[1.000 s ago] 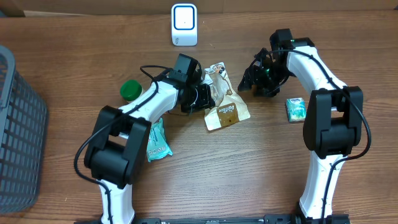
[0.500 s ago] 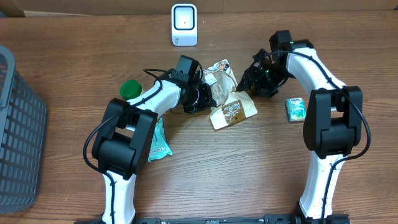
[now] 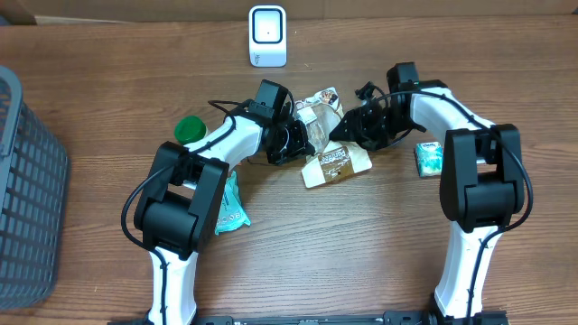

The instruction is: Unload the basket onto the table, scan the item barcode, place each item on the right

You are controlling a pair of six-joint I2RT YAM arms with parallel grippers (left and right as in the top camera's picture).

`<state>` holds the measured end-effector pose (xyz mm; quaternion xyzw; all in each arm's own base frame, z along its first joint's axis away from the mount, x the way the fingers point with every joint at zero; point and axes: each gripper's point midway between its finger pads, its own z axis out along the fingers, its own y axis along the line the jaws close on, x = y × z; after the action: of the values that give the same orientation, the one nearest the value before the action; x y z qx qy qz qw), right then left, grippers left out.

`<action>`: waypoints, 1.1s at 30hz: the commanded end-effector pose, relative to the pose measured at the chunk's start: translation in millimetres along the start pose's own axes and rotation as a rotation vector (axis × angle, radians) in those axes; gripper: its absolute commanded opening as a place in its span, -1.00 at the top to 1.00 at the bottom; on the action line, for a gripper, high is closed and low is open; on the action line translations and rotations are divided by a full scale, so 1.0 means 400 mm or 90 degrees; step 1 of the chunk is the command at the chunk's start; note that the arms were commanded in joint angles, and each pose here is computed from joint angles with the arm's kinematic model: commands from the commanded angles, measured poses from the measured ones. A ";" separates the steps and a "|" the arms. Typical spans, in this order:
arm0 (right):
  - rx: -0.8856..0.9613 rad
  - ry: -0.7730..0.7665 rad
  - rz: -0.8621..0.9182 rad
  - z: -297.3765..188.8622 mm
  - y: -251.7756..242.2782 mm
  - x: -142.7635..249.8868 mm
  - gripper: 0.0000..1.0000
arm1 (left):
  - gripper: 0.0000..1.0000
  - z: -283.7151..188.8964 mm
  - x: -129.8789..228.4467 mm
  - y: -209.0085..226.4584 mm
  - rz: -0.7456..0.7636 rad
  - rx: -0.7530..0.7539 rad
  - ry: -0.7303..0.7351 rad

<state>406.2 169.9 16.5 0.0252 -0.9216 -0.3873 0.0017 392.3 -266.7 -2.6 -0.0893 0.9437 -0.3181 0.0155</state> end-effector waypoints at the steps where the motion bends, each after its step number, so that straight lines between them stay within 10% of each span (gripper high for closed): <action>1: -0.005 0.048 -0.030 0.063 0.028 0.054 -0.14 | 0.92 0.078 0.044 0.149 -0.056 -0.104 0.030; 10: -0.005 0.056 -0.044 0.086 0.050 0.062 0.37 | 0.91 0.078 0.049 0.152 -0.059 -0.108 0.035; 19: -0.002 0.043 0.005 0.032 -0.004 0.052 0.48 | 0.92 0.072 0.042 0.166 -0.065 -0.118 0.029; 23: -0.002 0.037 0.036 0.001 -0.034 0.050 0.92 | 0.92 0.056 0.023 0.193 -0.071 -0.131 0.019; 33: -0.020 0.051 -0.022 -0.060 0.016 0.056 0.92 | 0.92 -0.059 -0.052 0.201 -0.049 -0.122 -0.010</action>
<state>373.9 151.8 16.7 0.0069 -0.9166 -0.3940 0.0668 399.6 -233.2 -2.6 -0.1198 0.9433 -0.3095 -0.0007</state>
